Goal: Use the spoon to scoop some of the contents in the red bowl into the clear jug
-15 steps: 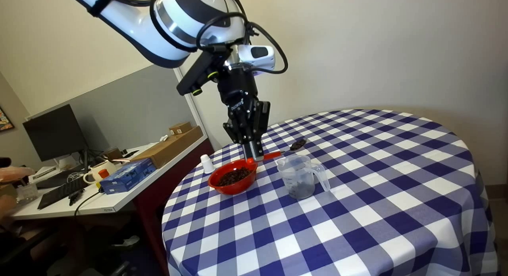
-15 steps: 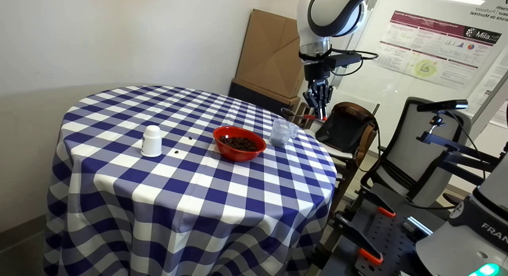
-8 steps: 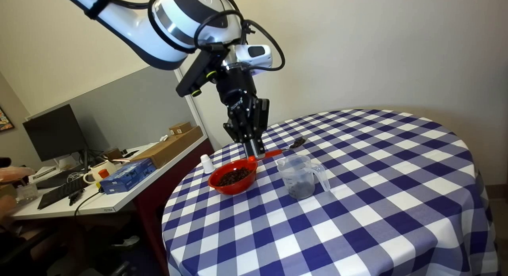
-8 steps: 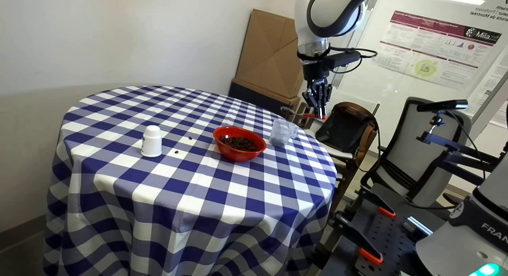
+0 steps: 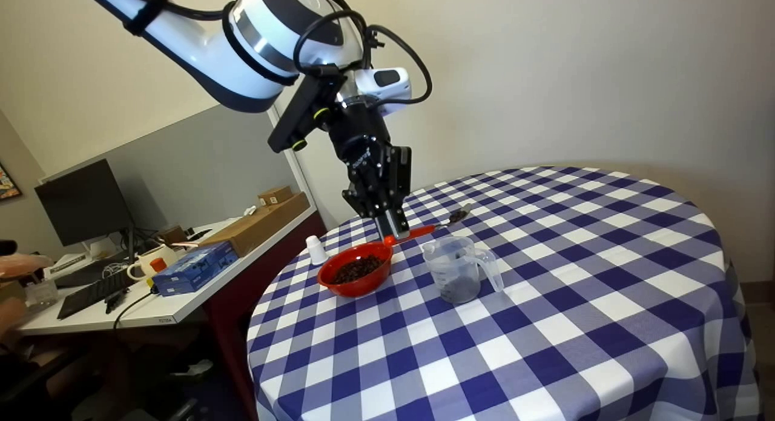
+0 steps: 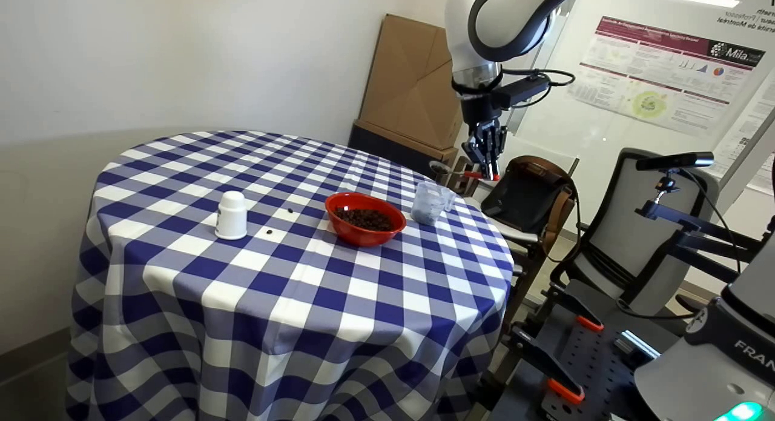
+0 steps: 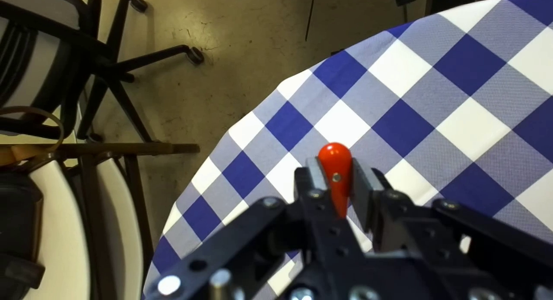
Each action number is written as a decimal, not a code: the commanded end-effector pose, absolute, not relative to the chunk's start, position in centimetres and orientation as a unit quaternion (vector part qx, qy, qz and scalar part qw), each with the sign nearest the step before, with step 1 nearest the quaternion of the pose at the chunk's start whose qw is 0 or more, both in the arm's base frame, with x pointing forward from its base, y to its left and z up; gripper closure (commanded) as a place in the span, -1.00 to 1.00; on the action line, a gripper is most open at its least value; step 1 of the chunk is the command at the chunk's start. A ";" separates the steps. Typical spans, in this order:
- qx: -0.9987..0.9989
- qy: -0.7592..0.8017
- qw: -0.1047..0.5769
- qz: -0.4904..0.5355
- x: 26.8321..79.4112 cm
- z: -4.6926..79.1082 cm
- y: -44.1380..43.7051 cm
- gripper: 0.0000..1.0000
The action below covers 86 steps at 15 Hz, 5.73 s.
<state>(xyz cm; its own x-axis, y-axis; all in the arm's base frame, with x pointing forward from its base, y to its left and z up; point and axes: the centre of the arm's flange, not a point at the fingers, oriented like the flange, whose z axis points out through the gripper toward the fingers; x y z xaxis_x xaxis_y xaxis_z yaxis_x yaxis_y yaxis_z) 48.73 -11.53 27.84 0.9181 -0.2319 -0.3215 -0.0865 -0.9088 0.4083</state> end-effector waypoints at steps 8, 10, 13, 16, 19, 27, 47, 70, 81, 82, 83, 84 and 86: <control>0.950 -0.064 0.255 -0.167 47.6 27.8 -9.8 0.81; 0.948 -0.061 0.266 -0.163 47.5 27.9 -9.9 0.81; 0.944 -0.056 0.284 -0.157 47.5 28.1 -9.9 0.81; 0.942 -0.053 0.296 -0.152 47.3 28.1 -9.8 0.81; 0.938 -0.048 0.307 -0.150 47.1 28.1 -9.6 0.81; 0.924 -0.024 0.354 -0.141 46.3 27.3 -8.1 0.81; 0.963 0.027 0.233 -0.129 46.1 29.4 -0.6 0.81; 0.955 0.098 0.095 -0.262 53.2 21.2 8.0 0.81; 0.948 0.094 0.088 -0.292 54.1 18.2 7.6 0.07; 0.948 0.093 0.084 -0.291 53.8 18.4 7.4 -0.04; 0.950 0.094 0.078 -0.289 53.5 18.8 7.3 -0.20; 0.952 0.095 0.068 -0.284 53.1 19.5 7.1 -0.33; 0.957 0.095 0.051 -0.270 52.4 21.0 6.6 -0.63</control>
